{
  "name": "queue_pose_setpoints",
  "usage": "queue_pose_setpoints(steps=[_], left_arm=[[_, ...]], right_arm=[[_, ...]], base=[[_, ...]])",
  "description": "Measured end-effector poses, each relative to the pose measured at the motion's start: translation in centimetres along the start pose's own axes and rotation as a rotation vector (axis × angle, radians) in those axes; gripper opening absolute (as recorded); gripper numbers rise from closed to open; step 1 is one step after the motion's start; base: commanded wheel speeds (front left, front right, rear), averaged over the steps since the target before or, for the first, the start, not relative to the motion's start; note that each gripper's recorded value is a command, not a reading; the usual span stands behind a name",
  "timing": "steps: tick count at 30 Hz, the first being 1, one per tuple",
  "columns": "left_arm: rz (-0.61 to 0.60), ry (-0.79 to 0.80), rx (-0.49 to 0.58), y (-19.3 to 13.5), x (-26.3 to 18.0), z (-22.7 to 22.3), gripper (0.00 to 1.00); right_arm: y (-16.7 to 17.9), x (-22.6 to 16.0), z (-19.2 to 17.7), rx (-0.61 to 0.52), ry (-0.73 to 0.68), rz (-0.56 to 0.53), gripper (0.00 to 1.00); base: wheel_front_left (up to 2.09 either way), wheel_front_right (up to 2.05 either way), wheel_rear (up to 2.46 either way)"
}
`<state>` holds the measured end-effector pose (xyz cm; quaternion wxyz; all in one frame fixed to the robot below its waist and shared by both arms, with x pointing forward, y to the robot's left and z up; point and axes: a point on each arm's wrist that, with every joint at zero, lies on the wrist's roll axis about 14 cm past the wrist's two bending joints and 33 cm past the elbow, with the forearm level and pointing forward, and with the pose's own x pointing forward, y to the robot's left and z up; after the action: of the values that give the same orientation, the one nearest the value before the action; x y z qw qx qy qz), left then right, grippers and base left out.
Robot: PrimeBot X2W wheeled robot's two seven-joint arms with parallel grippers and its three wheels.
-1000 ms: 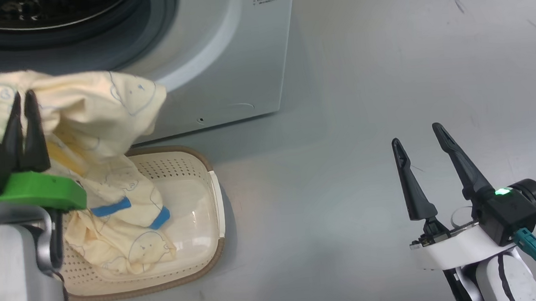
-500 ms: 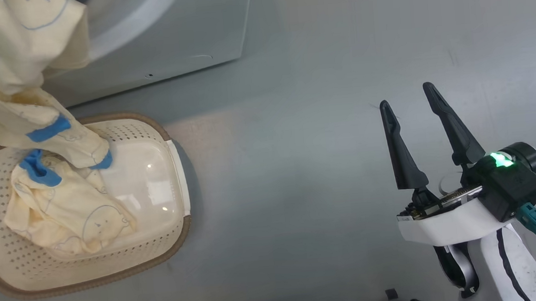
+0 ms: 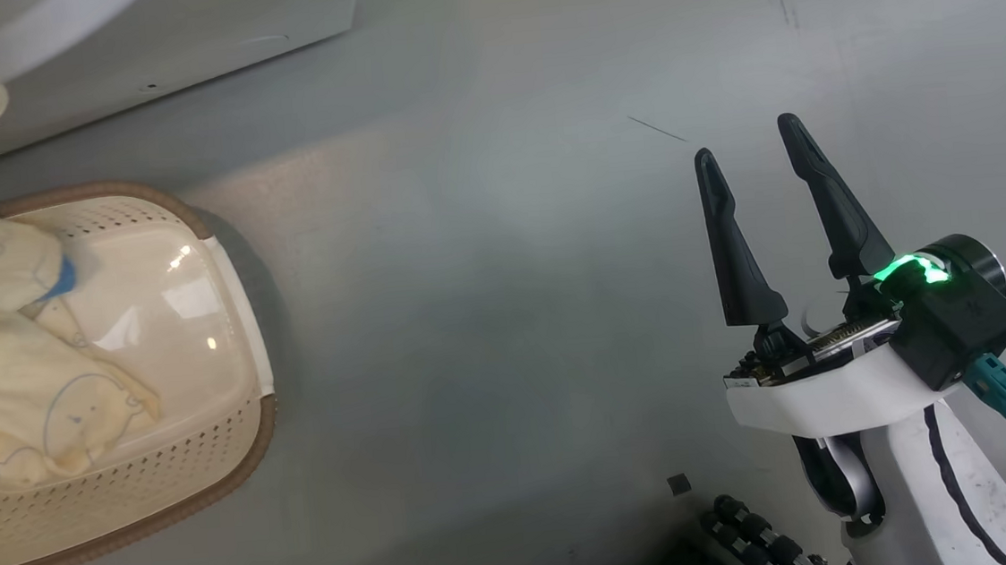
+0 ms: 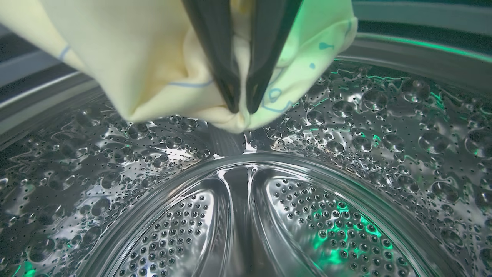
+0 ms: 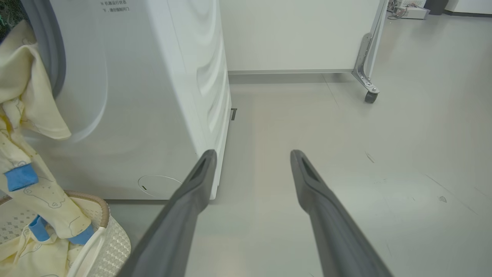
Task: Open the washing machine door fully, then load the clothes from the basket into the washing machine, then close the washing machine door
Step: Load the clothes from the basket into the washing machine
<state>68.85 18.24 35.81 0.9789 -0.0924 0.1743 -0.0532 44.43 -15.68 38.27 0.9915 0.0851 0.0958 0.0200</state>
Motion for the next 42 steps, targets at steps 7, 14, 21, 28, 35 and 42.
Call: queue_pose_setpoints(steps=[7, 14, 21, 28, 35, 42], left_arm=[[0.009, -0.028, -0.042, 1.0, 3.0, 1.2, 0.00], [0.016, -0.132, -0.052, 1.6, 5.1, 4.1, 0.00], [0.058, -0.307, -0.062, 2.8, 6.0, 8.1, 0.00], [0.076, -0.451, -0.012, 3.0, 6.1, 11.1, 0.00], [0.080, -0.333, -0.053, 2.9, 7.6, 6.4, 0.00], [0.093, -0.258, -0.099, 3.1, 7.6, 2.5, 0.00]], right_arm=[[-1.3, 0.2, -1.0, -0.005, 0.025, -0.040, 1.00], [-2.0, 0.5, -1.9, -0.013, 0.048, -0.066, 1.00], [-2.1, 1.3, -2.1, -0.019, 0.047, -0.065, 1.00], [-2.2, 1.2, -2.7, -0.012, 0.064, -0.071, 1.00], [-2.3, 2.0, -2.6, -0.005, 0.051, -0.074, 1.00], [-2.1, 2.4, -2.5, -0.002, 0.043, -0.066, 1.00]], base=[[0.00, 0.00, 0.00], [0.00, 0.00, 0.00], [0.00, 0.00, 0.00], [0.00, 0.00, 0.00], [0.00, 0.00, 0.00], [0.00, 0.00, 0.00]])
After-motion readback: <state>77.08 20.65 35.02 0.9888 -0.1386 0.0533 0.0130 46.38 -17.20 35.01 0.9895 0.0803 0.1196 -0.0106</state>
